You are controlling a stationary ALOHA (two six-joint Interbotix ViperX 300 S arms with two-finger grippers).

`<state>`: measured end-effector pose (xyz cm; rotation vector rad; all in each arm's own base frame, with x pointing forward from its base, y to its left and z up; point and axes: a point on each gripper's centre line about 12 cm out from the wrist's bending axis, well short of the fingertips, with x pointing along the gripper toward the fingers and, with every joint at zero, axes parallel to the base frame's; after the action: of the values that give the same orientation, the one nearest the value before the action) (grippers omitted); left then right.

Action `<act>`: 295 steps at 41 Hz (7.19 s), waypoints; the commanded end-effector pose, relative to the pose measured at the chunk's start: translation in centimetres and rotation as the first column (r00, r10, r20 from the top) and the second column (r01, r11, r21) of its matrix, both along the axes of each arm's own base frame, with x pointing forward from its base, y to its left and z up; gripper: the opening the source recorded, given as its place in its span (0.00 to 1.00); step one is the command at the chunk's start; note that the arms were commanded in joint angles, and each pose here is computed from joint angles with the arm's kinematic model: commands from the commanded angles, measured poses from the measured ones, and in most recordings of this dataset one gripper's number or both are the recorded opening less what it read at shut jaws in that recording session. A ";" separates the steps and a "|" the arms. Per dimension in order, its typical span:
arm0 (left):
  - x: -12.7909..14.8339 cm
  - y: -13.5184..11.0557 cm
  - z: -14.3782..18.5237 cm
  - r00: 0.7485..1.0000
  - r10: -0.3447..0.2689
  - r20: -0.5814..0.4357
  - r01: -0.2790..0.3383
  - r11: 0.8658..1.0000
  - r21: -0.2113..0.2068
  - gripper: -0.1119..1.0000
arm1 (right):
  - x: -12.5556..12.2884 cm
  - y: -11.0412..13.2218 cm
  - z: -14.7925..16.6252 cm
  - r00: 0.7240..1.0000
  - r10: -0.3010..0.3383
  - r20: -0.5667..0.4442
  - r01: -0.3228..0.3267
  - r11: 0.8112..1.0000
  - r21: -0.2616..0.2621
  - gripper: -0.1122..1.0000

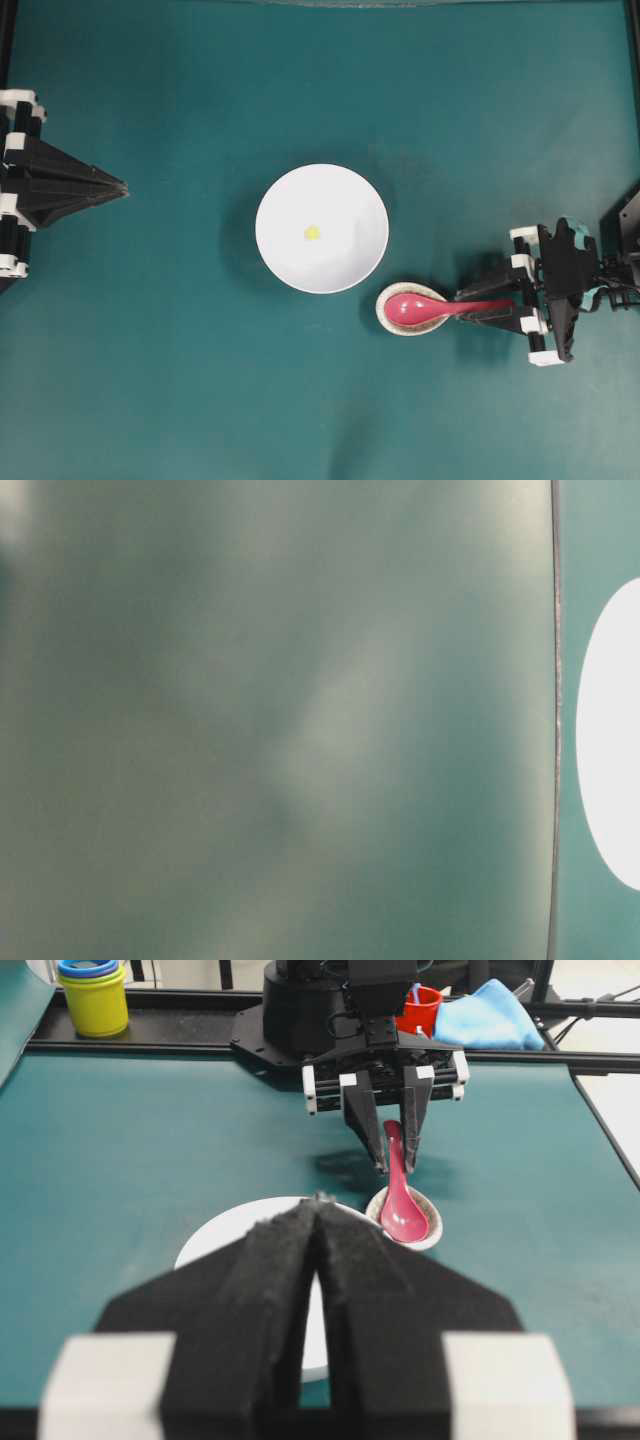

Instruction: Scoop the yellow hexagonal prism block from the bowl with a spoon using the right arm.

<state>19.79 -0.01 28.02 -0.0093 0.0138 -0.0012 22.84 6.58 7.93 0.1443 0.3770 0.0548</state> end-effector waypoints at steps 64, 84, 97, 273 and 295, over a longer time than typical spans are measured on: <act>0.2 0.0 1.1 1.000 -0.001 0.026 0.001 1.000 0.003 0.11 | 3.2 -0.8 9.4 0.996 0.043 0.083 -0.037 0.996 -0.079 0.35; 0.2 0.0 1.1 1.000 -0.001 0.026 0.001 1.000 0.003 0.11 | 3.0 -0.7 9.1 0.997 0.052 0.049 -0.048 0.996 -0.075 0.35; 0.2 0.0 1.1 1.000 0.001 0.026 -0.001 1.000 0.003 0.11 | 3.4 -0.4 8.2 0.998 0.062 -0.017 -0.063 0.996 -0.070 0.35; 0.2 0.0 1.0 1.000 0.001 0.015 -0.001 1.000 0.003 0.11 | 0.0 0.3 0.1 0.997 -0.072 -0.018 0.073 0.996 0.055 0.60; 0.2 0.0 1.0 1.000 -0.001 0.015 0.001 1.000 0.001 0.11 | 0.2 0.6 -0.1 0.999 -0.049 -0.011 0.049 0.998 0.033 0.60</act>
<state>19.76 -0.02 27.90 -0.0094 0.0246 -0.0013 22.76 6.98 7.40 0.1871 0.4091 0.0003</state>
